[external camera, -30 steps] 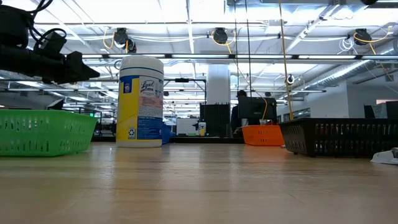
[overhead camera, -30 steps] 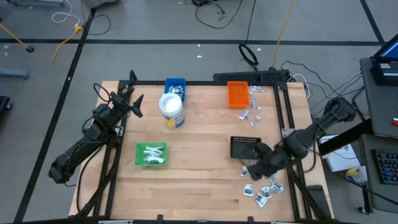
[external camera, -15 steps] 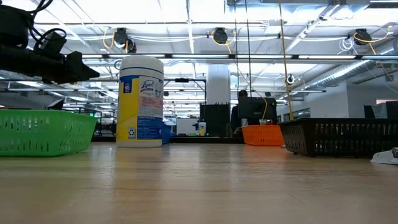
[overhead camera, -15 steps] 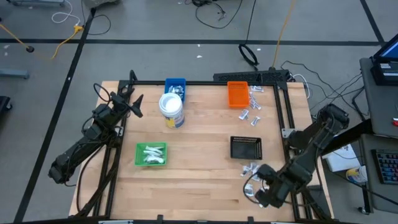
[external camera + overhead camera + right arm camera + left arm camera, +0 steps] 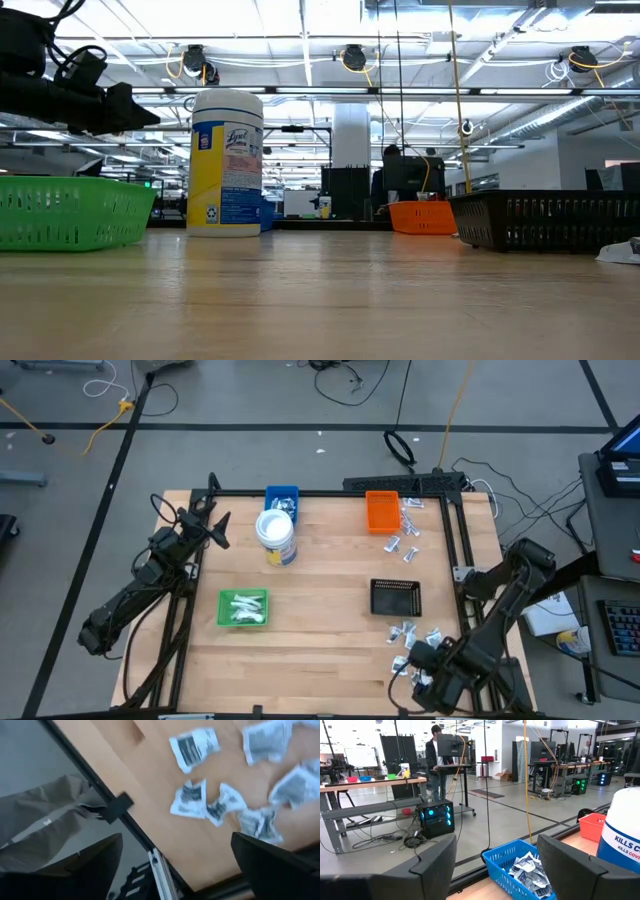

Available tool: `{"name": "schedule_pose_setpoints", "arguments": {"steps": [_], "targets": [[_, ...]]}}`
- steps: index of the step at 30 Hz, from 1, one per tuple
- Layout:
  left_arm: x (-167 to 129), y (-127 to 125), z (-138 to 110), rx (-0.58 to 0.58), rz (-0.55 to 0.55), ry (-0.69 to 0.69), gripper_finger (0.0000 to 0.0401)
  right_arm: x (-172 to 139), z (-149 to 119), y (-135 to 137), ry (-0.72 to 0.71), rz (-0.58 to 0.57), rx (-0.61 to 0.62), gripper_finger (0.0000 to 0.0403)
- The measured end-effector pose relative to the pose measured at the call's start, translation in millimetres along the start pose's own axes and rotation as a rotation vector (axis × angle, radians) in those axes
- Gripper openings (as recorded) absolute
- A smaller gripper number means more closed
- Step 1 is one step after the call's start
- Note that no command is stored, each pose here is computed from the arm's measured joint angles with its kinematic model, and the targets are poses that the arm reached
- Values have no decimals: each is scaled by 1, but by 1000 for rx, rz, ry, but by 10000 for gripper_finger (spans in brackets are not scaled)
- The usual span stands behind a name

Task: Pick & Place First Aid Supplies
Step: Put the gray towelette pack into the black bin

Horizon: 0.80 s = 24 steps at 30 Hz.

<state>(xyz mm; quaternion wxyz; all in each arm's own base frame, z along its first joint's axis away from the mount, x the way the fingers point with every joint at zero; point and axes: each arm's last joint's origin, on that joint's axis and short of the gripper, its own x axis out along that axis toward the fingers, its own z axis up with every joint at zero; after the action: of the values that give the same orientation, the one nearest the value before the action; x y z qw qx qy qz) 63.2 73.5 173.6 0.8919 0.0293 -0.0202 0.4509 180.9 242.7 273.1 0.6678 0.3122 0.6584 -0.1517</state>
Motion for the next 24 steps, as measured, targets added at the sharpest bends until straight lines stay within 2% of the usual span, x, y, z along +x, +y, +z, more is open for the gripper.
{"name": "schedule_pose_setpoints", "arguments": {"steps": [6, 10, 19, 24], "targets": [[0, 0, 0, 0, 0, 0, 286, 9, -6, 2, 2, -35, 158, 303], [0, 0, 0, 0, 0, 0, 279, 24, -7, 1, -19, -76, 240, 277], [0, 0, 0, 0, 0, 0, 282, 60, -6, -16, -37, -168, 388, 258], [0, 0, 0, 0, 0, 0, 291, 80, -4, -24, -33, -135, 449, 258]]}}
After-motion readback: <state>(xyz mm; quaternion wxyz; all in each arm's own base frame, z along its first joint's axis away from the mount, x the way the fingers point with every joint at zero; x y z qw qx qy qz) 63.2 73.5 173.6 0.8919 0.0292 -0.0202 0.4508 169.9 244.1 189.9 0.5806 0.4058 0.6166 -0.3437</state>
